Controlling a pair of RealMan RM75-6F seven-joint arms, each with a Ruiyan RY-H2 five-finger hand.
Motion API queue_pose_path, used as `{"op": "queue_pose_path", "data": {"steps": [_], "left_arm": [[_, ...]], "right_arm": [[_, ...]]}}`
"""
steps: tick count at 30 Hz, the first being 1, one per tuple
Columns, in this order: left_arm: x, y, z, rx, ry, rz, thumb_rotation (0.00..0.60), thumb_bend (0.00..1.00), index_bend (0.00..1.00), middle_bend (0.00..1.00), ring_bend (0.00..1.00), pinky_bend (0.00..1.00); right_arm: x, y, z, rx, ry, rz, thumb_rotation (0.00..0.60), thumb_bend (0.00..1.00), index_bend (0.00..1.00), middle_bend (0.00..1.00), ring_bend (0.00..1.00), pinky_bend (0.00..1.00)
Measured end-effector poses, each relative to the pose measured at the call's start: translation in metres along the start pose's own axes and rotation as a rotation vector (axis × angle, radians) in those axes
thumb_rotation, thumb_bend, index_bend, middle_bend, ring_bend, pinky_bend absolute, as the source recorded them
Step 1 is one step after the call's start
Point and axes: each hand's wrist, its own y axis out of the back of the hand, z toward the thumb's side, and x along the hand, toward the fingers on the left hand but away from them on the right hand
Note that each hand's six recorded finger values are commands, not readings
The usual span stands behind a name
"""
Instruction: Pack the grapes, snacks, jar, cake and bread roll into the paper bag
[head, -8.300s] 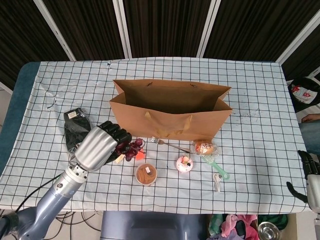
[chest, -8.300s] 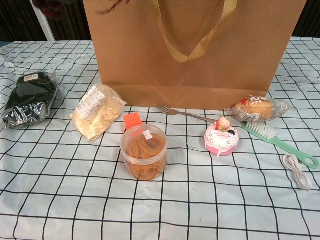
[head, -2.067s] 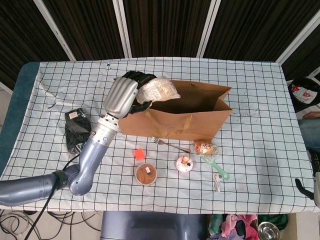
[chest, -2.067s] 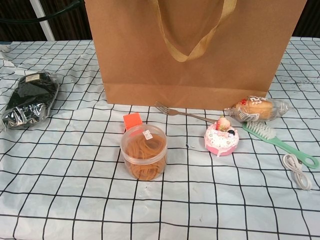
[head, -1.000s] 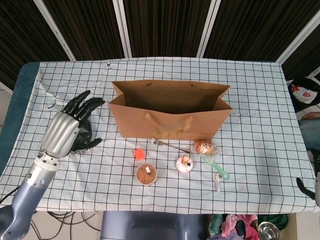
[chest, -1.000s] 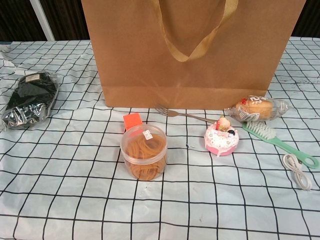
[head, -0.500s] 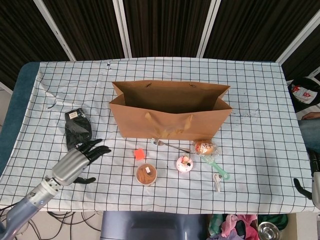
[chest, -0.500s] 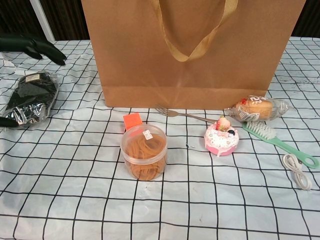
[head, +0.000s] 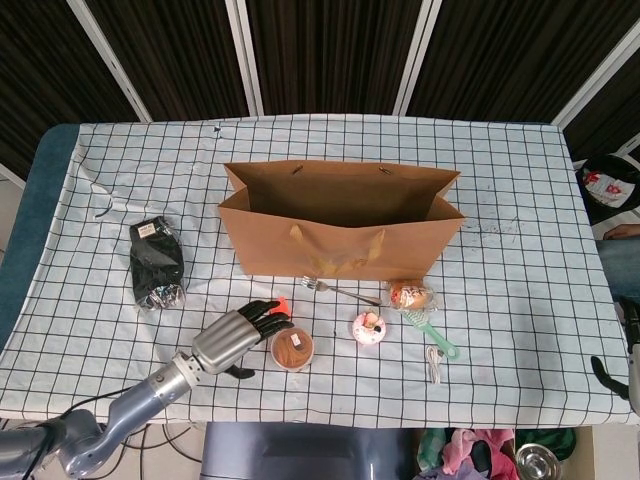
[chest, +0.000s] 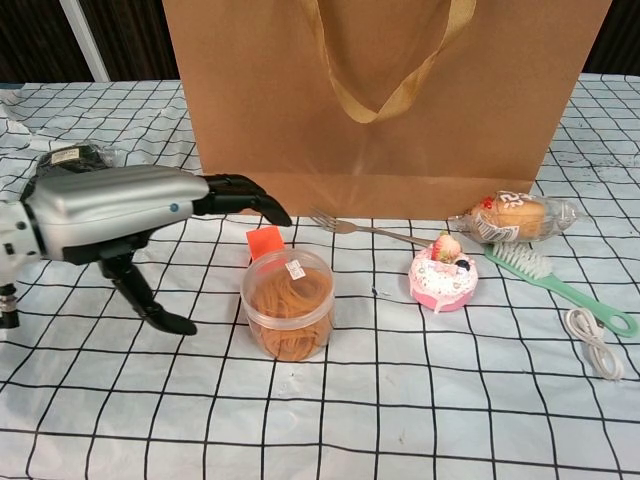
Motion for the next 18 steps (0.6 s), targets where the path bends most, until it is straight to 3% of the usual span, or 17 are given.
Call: {"op": "queue_pose_path", "data": {"steps": [8, 18], "left_arm": [[0.032, -0.014, 0.008, 0.001, -0.008, -0.027, 0.600, 0.05, 0.15, 0.14, 0.03, 0.12], [0.057, -0.025, 0.018, 0.012, -0.021, -0.069, 0.600, 0.16, 0.22, 0.29, 0.17, 0.22]], "right_arm": [[0.000, 0.000, -0.002, -0.004, -0.004, 0.002, 0.600, 0.23, 0.07, 0.10, 0.20, 0.23], [0.000, 0.002, -0.003, -0.010, -0.006, 0.000, 0.600, 0.23, 0.07, 0.10, 0.20, 0.23]]}}
